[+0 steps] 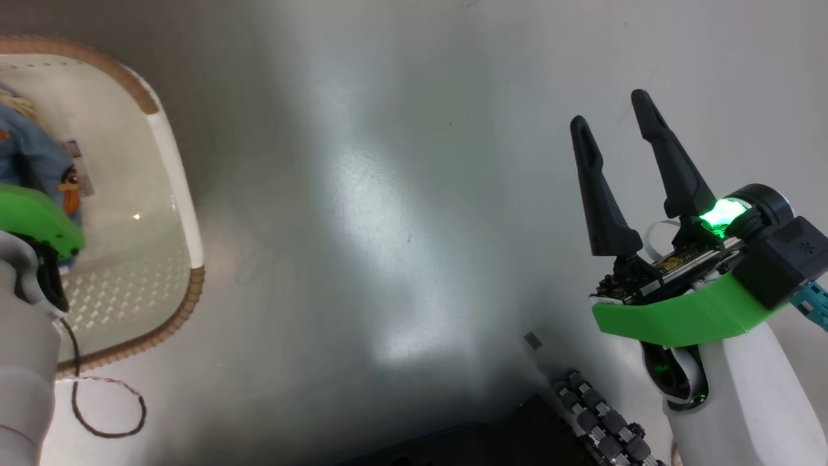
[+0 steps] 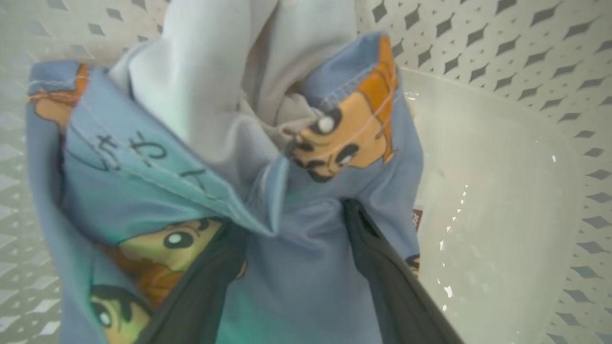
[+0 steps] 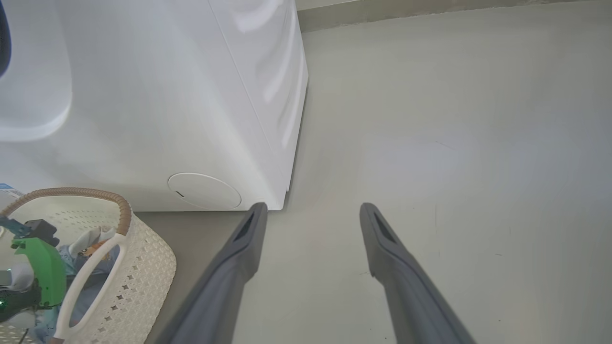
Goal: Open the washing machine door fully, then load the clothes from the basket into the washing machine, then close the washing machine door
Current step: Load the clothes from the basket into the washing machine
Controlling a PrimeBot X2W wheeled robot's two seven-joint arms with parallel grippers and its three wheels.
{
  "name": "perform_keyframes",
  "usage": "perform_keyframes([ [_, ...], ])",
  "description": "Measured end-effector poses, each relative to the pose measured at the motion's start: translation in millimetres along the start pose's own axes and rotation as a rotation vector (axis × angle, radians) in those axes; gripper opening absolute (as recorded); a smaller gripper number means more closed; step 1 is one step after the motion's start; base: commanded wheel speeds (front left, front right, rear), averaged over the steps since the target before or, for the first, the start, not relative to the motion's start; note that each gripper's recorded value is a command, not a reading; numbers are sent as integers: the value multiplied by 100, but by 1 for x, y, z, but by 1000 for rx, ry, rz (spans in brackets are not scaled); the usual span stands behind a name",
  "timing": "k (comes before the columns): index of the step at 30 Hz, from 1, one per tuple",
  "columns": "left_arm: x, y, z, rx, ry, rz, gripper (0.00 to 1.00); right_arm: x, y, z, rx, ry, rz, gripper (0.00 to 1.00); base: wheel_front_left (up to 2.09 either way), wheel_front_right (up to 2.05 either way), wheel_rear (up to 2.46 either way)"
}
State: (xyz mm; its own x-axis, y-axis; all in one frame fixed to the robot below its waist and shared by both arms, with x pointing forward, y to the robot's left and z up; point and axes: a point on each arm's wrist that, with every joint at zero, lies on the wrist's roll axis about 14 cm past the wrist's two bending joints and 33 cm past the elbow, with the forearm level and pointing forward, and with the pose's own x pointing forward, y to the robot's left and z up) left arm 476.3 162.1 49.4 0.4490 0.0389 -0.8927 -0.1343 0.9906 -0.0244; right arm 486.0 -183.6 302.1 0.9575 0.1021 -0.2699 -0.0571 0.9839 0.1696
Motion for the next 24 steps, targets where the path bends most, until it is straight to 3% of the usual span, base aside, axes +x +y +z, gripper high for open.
perform_keyframes([
  [2, 3, -4, -2, -2, 9, -6, 100, -1, -1, -2, 2, 7, -3, 100, 0, 0, 0],
  [3, 4, -6, -4, -5, 20, -9, 95, -1, -1, -3, 1, 9, -4, 100, 0, 0, 0],
  [5, 5, -8, -7, -12, 44, -13, 0, 0, -3, -1, -2, 3, -6, 100, 0, 0, 0],
  [14, -4, -16, -7, -39, 65, -25, 0, 4, 0, 10, -2, -28, 3, 100, 0, 0, 0],
  [24, -29, -26, 13, -34, -48, -57, 0, 5, 5, 30, -8, -76, 24, 100, 0, 0, 0],
])
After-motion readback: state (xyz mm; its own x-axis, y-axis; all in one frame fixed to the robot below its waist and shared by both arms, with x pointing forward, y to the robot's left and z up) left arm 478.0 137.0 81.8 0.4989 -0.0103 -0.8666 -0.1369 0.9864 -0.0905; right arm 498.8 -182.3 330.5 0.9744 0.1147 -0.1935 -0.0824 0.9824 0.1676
